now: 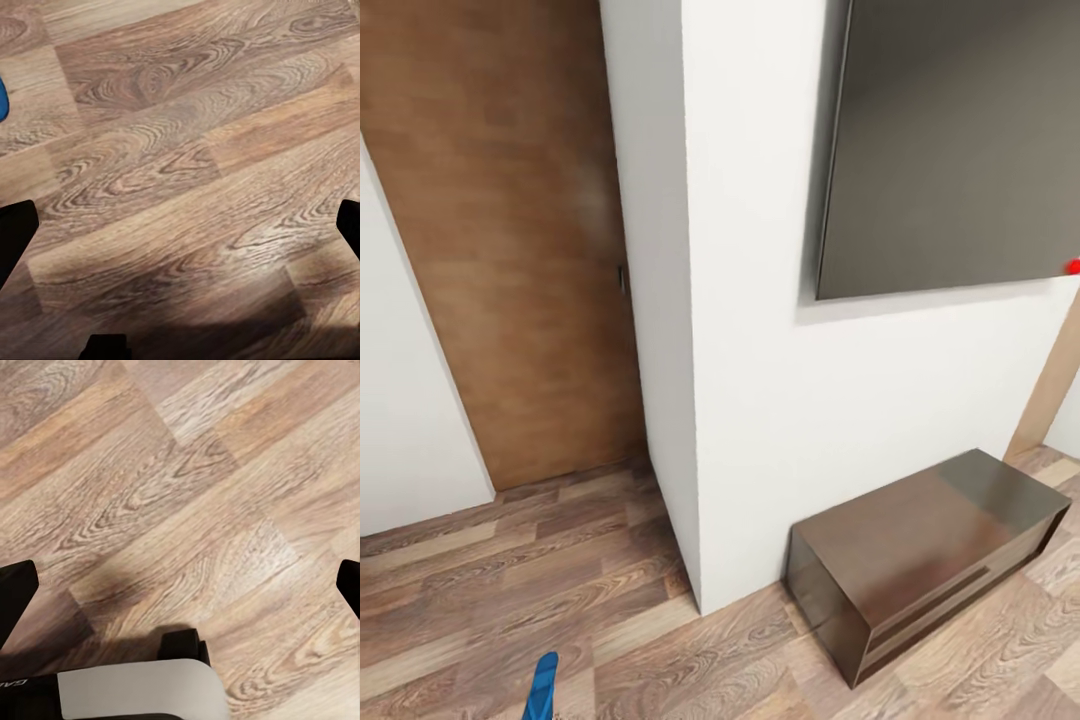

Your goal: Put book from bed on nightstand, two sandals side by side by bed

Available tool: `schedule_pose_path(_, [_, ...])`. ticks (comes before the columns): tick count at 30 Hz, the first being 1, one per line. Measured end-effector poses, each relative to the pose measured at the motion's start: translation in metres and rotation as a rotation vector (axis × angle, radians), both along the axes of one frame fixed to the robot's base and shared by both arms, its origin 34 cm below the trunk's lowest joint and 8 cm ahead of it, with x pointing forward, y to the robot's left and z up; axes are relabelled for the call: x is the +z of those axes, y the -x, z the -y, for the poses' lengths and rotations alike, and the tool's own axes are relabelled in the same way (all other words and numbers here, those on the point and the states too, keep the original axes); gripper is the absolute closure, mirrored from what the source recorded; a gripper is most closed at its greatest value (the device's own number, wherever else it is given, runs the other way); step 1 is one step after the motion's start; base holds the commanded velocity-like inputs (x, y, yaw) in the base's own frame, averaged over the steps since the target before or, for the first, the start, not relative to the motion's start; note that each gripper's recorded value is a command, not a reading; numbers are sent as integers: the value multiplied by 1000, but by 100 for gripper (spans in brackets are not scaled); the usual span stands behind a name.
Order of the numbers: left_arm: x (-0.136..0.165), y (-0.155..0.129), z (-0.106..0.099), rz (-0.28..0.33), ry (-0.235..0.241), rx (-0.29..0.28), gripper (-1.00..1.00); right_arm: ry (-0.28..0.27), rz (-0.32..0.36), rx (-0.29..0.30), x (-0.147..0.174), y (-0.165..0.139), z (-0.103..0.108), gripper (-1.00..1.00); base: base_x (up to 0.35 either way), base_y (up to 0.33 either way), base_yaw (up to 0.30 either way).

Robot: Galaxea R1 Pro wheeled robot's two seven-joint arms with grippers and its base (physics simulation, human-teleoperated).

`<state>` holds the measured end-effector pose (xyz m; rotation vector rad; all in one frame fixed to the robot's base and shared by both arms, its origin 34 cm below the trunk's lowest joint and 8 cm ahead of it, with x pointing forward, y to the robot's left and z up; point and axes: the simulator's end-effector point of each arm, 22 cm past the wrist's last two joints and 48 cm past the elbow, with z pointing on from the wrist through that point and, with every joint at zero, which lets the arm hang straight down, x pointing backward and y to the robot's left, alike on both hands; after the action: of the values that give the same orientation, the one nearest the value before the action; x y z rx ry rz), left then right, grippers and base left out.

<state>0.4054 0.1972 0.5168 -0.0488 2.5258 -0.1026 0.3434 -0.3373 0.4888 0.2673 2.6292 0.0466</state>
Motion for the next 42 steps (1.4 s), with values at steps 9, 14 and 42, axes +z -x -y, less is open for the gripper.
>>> schedule_pose_path(9, [0,0,0,0,0,0,-100,0,1,0,0,0,0,-100,0,0,290])
schedule_pose_path(14, [0,0,0,-1,0,0,-100,0,0,0,0,0,0,-100,0,0,290])
schedule_pose_path(42, [0,0,-1,-1,-2,1,-100,0,0,2,0,0,0,-100,0,0,132])
